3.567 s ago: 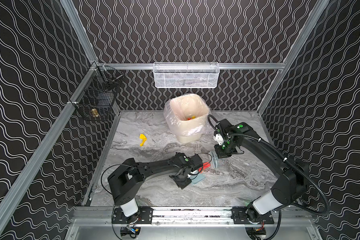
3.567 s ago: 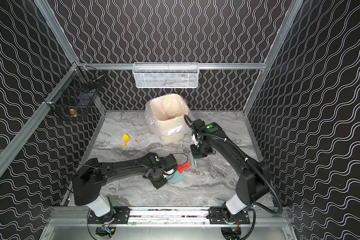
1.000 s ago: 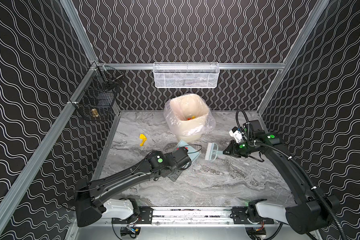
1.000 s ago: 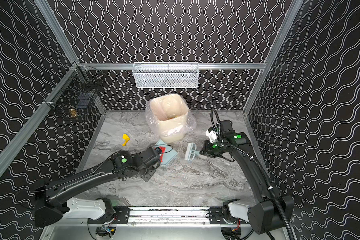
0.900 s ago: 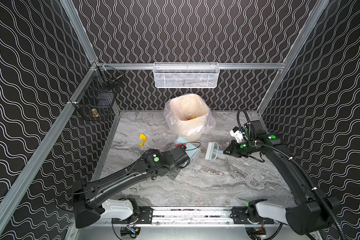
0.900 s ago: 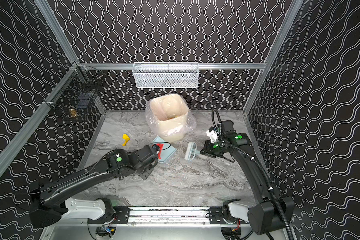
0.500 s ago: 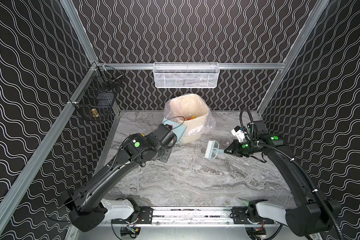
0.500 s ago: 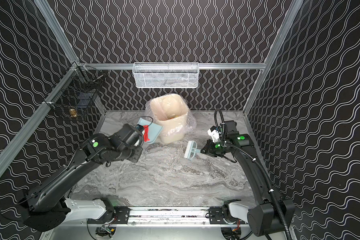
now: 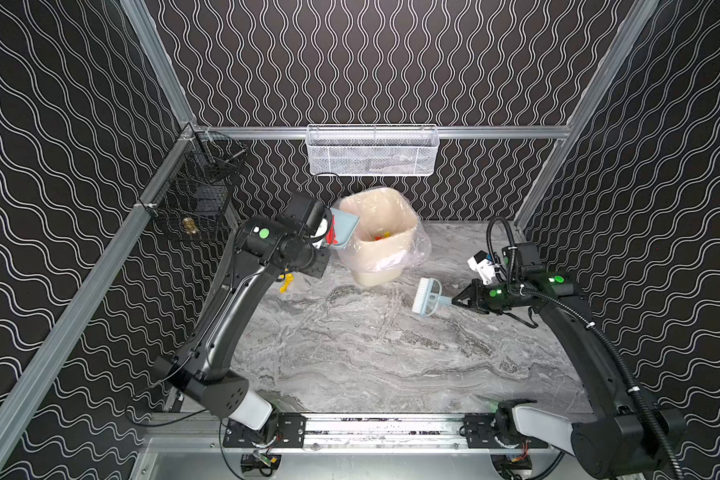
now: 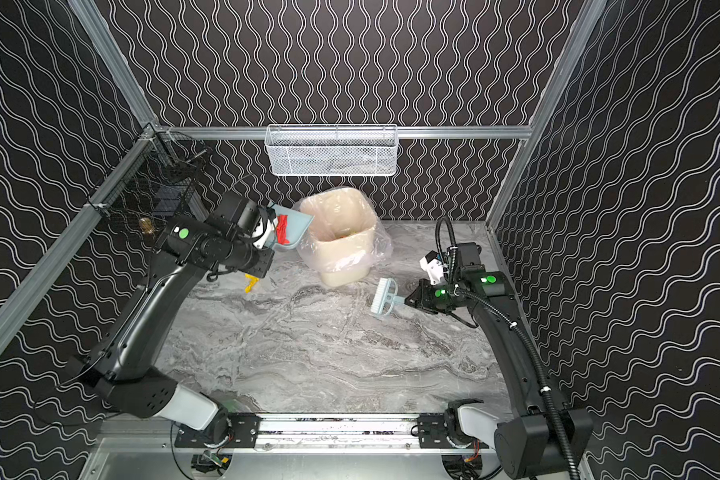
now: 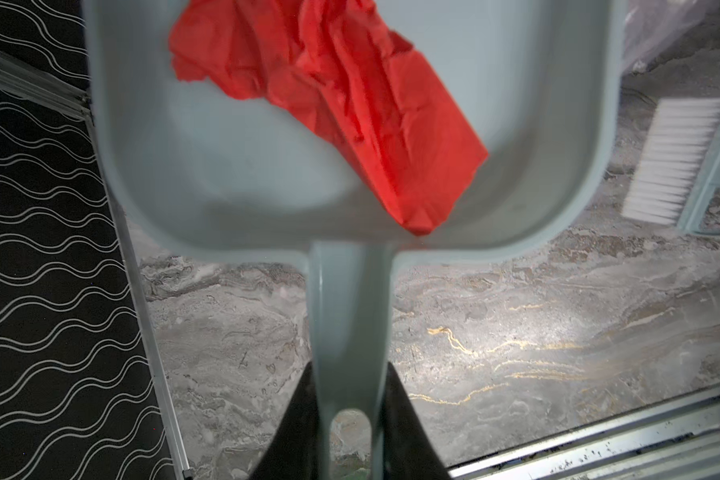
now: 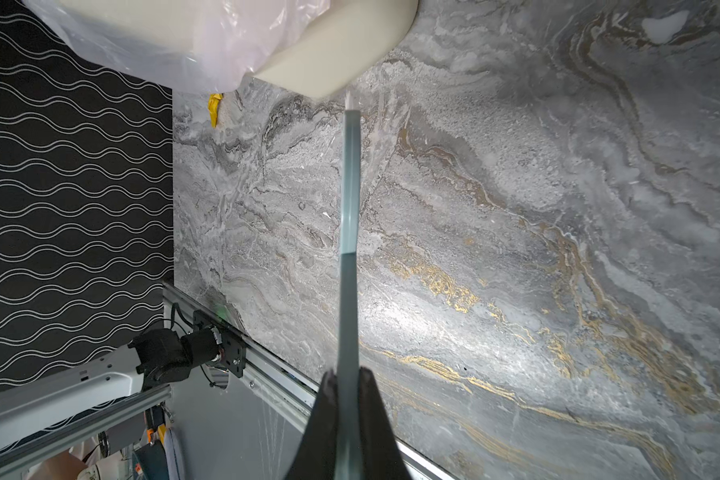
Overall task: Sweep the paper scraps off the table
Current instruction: 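Tip the dustpan over the bagged bin with the left gripper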
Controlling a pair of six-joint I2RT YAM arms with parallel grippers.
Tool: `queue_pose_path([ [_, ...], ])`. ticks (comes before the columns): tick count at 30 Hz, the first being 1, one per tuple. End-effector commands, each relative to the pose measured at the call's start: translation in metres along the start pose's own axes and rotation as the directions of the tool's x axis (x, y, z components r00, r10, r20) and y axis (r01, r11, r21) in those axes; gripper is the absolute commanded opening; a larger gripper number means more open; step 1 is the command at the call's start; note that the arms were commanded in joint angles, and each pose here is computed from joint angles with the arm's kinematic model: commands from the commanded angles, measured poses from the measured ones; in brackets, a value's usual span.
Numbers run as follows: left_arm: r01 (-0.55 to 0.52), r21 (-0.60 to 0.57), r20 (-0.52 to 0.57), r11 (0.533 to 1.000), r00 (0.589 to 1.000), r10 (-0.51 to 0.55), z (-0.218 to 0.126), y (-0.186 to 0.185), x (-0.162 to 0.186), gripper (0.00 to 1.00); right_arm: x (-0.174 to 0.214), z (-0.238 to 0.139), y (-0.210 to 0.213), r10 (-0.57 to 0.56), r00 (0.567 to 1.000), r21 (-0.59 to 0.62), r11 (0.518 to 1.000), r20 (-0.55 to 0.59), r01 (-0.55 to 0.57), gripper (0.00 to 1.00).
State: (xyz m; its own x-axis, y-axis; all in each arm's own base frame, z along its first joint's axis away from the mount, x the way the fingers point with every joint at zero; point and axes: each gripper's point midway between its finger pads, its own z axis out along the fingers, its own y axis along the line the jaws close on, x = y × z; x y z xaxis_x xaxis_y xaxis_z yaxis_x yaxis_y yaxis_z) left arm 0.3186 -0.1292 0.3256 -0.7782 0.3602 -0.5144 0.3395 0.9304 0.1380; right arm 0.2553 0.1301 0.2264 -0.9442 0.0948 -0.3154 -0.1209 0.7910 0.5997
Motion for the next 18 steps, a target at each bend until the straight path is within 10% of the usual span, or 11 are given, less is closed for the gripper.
queue_pose_path([
  [1,-0.083,-0.05,-0.034,0.995,0.996,0.081,0.007,0.009,-0.008,0.0,0.001,-0.002,0.002,-0.01,1.0,-0.013,1.0,0.005,0.01,0.0],
  [18,-0.403,-0.338,-0.186,0.851,0.914,0.359,0.039,0.014,-0.057,0.0,0.027,-0.001,-0.002,0.09,0.996,-0.045,0.995,0.007,-0.09,0.0],
])
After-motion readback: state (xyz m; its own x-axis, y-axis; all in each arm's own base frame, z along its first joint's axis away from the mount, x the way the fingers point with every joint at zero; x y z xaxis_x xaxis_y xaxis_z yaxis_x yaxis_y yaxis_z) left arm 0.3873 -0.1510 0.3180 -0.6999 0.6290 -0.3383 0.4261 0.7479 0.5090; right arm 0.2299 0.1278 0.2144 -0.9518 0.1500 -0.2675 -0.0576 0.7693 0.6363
